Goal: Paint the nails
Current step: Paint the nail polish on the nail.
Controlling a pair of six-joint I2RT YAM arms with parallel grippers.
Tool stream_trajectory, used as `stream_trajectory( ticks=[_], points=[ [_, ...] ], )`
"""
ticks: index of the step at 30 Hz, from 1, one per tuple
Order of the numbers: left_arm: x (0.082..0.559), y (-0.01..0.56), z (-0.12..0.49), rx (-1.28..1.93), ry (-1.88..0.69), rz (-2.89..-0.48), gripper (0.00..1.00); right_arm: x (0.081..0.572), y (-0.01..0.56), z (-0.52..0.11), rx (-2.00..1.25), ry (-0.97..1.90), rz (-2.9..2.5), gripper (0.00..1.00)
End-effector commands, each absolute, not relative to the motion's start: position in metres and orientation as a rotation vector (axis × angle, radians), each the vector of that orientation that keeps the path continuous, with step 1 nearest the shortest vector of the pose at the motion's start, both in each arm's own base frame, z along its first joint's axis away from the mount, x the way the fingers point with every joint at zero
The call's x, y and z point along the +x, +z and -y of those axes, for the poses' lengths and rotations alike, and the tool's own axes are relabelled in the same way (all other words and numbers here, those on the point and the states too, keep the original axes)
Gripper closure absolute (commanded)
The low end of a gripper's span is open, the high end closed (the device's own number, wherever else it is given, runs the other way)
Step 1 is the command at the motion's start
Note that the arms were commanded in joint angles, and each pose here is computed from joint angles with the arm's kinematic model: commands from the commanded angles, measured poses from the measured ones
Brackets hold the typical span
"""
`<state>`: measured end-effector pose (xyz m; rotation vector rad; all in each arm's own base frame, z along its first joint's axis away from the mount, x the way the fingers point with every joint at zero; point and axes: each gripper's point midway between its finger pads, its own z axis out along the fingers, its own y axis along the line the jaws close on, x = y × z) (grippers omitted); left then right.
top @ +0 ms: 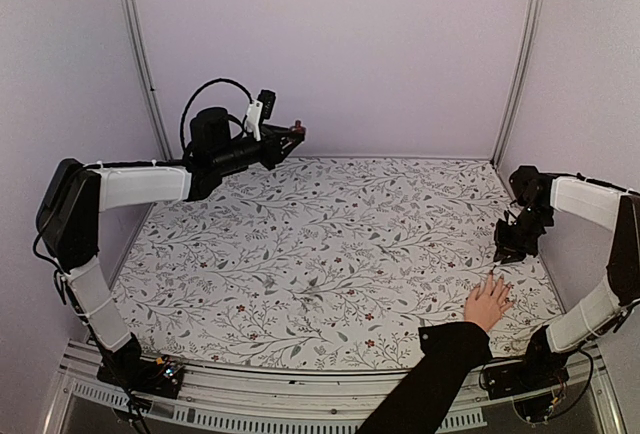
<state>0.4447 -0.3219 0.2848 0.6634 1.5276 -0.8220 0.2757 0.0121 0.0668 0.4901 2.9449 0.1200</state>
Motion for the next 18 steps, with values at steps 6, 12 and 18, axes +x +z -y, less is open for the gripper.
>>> stream_trajectory(
  ticks=[6, 12, 18],
  points=[
    [0.4422, 0.3031, 0.3153, 0.645, -0.813, -1.480, 1.00, 0.2779, 0.0654, -0.0161, 0.505, 0.168, -2.937, 1.00],
    [0.4425, 0.3027, 0.3157, 0.646, -0.814, -1.479, 1.00, 0.2774, 0.0618, -0.0143, 0.507, 0.148, -2.948, 1.00],
    [0.4436, 0.3025, 0.3168, 0.646, -0.815, -1.479, 1.00, 0.2776, 0.0590, -0.0106, 0.507, 0.115, -2.954, 1.00]
  ],
)
